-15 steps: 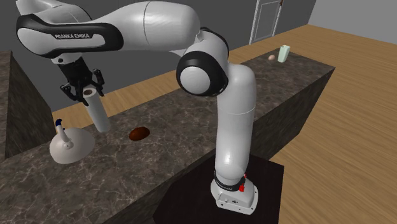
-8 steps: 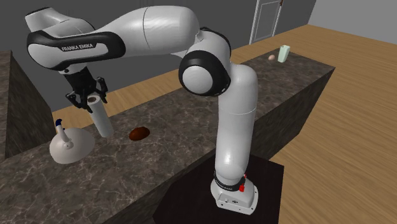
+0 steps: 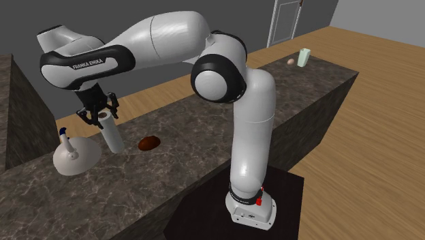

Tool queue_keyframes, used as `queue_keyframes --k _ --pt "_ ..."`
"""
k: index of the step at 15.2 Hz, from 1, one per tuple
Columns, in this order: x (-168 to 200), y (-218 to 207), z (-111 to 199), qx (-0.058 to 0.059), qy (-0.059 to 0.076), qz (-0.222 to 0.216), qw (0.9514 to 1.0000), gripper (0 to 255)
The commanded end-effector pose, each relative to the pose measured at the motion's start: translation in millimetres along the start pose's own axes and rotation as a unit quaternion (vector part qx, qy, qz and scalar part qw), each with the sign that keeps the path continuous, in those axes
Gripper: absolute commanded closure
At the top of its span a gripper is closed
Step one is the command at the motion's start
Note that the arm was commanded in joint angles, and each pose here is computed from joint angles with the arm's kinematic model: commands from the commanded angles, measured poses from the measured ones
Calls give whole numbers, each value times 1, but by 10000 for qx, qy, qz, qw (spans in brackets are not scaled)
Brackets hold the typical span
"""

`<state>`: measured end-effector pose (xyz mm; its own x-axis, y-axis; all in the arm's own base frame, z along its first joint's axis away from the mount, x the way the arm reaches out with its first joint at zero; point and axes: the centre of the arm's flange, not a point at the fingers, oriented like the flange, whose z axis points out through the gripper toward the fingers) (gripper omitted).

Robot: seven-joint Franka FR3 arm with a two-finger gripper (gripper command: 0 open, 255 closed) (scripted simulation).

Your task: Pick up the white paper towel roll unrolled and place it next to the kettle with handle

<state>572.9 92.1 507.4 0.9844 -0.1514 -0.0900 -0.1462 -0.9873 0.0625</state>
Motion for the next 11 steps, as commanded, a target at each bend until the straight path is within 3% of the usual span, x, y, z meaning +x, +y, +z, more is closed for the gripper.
queue_keyframes --k 1,11 --pt "0 -2 11 1 2 -1 10000 255" --pt "5 -5 64 1 2 -1 10000 255"
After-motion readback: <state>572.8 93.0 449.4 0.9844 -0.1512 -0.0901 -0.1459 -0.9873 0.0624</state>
